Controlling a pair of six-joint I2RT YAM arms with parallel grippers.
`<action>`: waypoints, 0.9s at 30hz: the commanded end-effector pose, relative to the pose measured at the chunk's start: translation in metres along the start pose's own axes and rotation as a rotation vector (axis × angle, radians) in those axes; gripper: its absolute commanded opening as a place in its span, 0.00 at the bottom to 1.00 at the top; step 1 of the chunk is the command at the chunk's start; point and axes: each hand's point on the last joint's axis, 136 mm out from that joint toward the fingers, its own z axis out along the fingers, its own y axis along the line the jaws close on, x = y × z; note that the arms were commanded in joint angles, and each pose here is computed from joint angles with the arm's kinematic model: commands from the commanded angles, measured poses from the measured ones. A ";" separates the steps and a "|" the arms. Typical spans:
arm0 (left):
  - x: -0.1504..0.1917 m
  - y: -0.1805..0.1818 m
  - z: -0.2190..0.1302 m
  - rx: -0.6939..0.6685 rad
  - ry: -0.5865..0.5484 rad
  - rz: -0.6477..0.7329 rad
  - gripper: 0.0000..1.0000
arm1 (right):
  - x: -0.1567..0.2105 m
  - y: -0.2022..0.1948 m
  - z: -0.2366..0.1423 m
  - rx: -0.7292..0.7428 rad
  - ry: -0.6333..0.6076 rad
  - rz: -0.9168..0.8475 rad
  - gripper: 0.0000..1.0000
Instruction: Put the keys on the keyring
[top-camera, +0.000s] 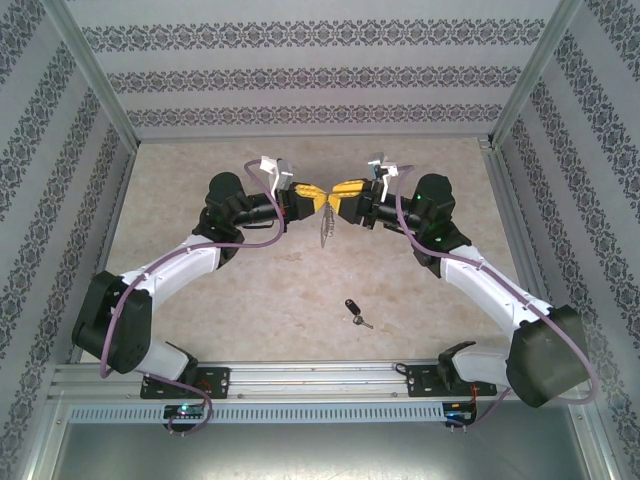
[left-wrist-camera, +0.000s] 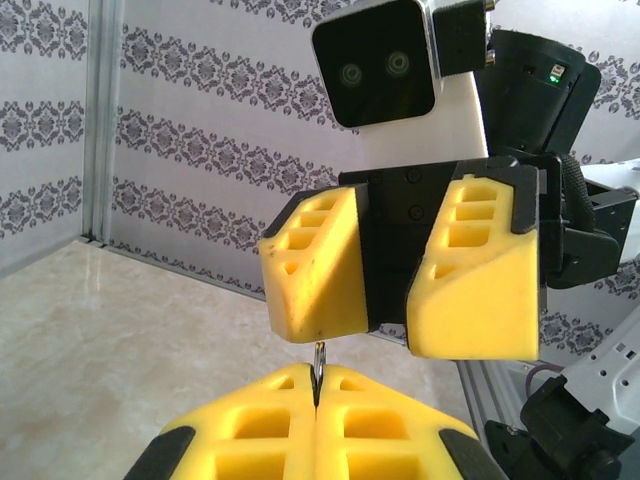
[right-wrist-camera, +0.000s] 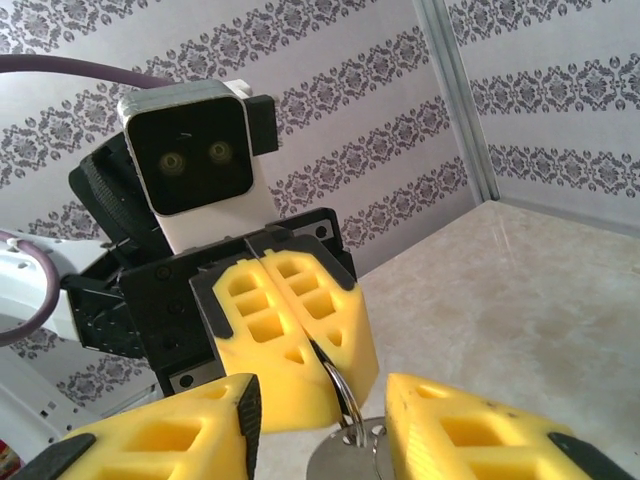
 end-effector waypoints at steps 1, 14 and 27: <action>-0.028 -0.017 0.004 0.063 -0.060 0.076 0.00 | -0.012 0.017 0.003 -0.056 -0.008 -0.061 0.36; -0.035 -0.021 0.004 0.064 -0.079 0.075 0.00 | -0.001 0.011 0.006 -0.059 0.027 -0.038 0.26; -0.033 -0.023 0.006 0.073 -0.063 0.057 0.00 | -0.007 0.014 0.005 -0.053 0.005 -0.046 0.00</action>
